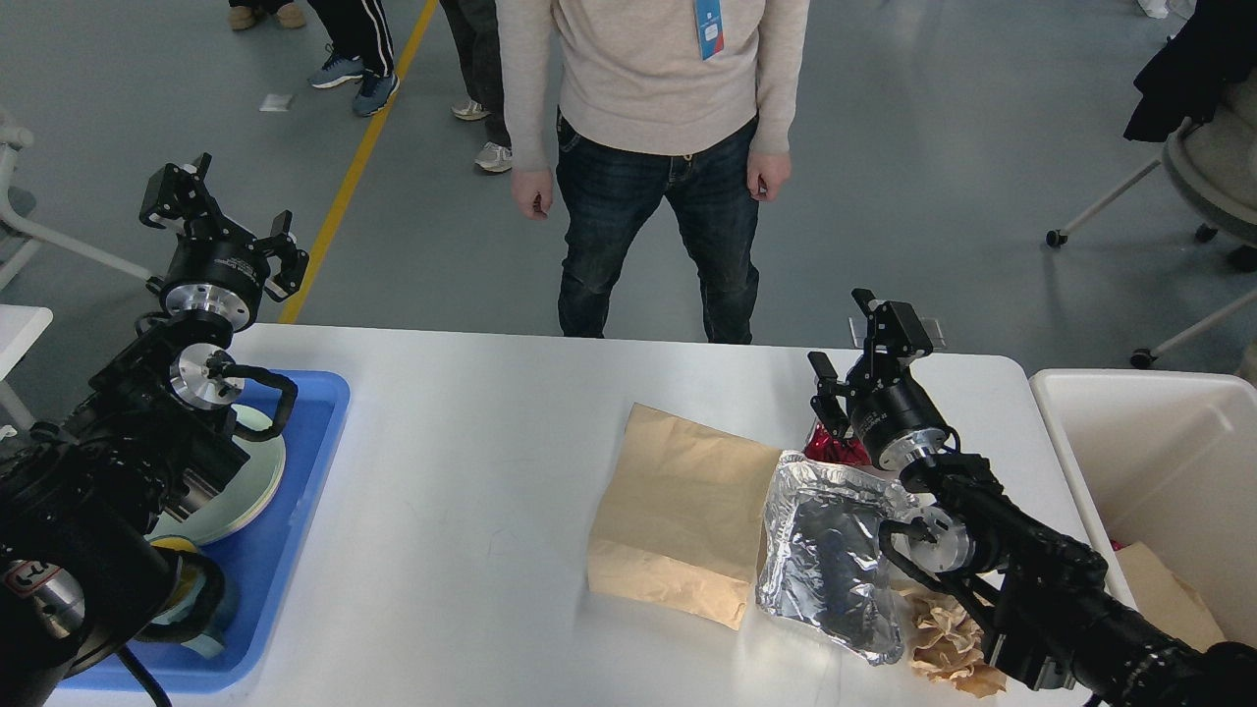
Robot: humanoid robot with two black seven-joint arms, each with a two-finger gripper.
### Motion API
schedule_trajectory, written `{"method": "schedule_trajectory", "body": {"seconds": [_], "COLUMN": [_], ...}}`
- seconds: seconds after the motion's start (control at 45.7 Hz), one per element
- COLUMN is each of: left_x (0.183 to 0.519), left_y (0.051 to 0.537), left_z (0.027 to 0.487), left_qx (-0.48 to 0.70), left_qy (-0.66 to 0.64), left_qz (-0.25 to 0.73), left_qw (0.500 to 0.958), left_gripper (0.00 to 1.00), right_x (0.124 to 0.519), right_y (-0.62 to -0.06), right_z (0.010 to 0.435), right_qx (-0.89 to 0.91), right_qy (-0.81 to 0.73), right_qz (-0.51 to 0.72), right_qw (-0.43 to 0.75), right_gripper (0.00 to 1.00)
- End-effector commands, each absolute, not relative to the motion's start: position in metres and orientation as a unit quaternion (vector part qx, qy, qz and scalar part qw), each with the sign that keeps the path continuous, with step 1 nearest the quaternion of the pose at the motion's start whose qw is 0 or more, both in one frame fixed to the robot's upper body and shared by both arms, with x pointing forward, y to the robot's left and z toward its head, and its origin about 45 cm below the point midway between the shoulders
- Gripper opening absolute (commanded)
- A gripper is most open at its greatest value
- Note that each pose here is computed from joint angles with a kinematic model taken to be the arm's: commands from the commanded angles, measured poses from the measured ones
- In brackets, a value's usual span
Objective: Tidy desktop
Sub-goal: 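Release the bowl and raise the left gripper above the tray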
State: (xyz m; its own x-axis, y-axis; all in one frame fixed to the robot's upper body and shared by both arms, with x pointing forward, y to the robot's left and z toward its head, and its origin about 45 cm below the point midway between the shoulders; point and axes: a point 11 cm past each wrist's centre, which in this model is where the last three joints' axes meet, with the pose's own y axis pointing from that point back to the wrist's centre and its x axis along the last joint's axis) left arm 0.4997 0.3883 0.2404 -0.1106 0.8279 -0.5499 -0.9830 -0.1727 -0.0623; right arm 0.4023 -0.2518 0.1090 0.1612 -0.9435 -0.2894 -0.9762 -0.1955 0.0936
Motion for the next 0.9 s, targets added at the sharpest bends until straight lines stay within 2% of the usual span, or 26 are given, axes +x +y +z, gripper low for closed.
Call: {"method": "schedule_trajectory", "body": {"seconds": [0.0,0.569,0.657,0.788,0.876], "left_x": [0.504,0.504,0.501,0.503,0.492], "left_y": [0.386,0.38,0.375,0.338,0.334], "left_z": [0.25,0.245,0.233,0.219,0.194], "left_qx": [-0.245,-0.24,-0.232,-0.218,-0.187], "left_qy": [0.156,0.161,0.169,0.185,0.191], "left_qz": [0.724,0.723,0.721,0.702,0.703], "left_qw": [0.626,0.628,0.63,0.653,0.659], "left_gripper": [0.97,0.96,0.97,0.97,0.96], "right_x": [0.402,0.402,0.402,0.402,0.402], "right_y": [-0.252,-0.251,-0.251,-0.251,-0.251], "right_z": [0.109,0.109,0.109,0.109,0.109], "right_qx": [-0.76,-0.76,-0.76,-0.76,-0.76], "right_qy": [0.632,0.632,0.632,0.631,0.632], "right_qz": [0.143,0.144,0.144,0.143,0.144], "right_qw": [0.057,0.057,0.057,0.057,0.057], "right_gripper": [1.0,1.0,1.0,1.0,1.0]}}
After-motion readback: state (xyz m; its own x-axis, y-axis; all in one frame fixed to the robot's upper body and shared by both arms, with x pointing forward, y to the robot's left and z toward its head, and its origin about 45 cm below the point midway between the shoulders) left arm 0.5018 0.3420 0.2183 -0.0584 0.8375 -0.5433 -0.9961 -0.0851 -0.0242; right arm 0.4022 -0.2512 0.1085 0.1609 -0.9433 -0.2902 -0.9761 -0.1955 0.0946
